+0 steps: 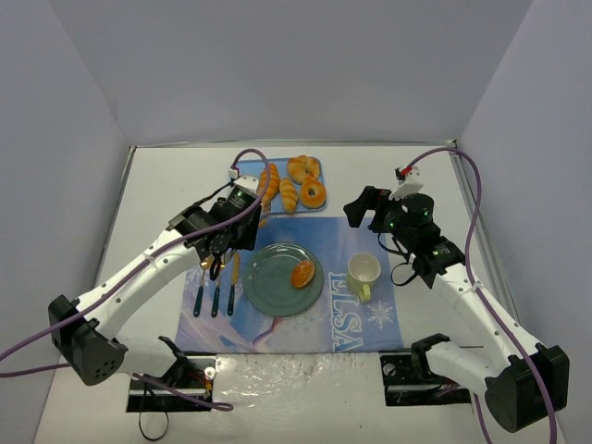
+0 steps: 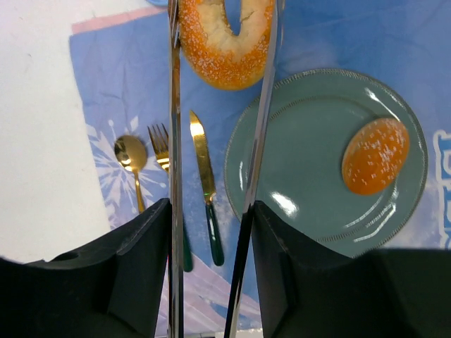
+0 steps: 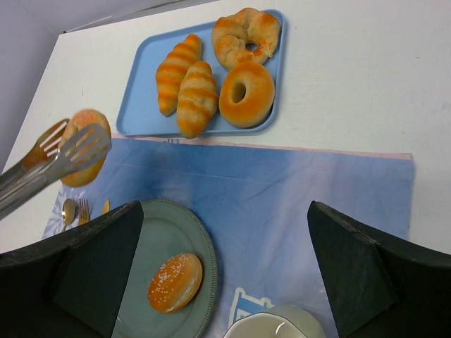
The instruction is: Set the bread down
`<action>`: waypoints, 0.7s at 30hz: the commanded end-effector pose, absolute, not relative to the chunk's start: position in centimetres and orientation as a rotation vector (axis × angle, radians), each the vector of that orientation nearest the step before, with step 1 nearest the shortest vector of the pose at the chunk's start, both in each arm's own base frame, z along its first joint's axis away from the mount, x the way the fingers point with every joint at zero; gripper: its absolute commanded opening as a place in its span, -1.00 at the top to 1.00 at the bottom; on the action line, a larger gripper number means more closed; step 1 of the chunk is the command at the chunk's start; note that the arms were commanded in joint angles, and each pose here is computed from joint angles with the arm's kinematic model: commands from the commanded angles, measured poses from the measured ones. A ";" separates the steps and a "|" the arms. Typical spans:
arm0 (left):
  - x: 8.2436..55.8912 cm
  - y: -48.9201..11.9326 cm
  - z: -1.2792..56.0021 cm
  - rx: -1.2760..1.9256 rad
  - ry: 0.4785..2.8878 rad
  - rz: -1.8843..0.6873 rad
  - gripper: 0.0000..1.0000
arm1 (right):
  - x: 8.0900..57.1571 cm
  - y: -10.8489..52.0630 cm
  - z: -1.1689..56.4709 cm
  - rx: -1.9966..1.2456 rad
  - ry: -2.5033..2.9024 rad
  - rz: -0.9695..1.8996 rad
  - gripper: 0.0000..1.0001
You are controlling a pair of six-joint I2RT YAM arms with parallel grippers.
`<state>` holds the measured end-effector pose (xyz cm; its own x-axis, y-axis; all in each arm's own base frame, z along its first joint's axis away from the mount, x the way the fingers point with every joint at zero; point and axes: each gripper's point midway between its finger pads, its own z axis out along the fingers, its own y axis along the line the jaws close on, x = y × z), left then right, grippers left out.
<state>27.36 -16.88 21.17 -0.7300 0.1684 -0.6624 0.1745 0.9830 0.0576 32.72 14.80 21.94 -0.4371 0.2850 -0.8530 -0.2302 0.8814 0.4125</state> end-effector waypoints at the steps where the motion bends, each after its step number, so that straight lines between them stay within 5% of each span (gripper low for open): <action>1: 24.0 -17.0 21.3 0.241 2.401 -0.128 0.36 | 33.6 15.2 25.8 0.027 1.805 0.602 -1.00; 21: 17.8 -20.0 15.8 0.377 2.524 -0.266 0.35 | 33.4 14.8 25.8 0.044 1.802 0.594 -1.00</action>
<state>17.00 -18.25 14.46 -0.8233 0.2592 -0.5050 0.3332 0.9409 -0.0602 32.84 14.81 22.16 -0.4286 0.2889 -0.8561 -0.2321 0.8805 0.4134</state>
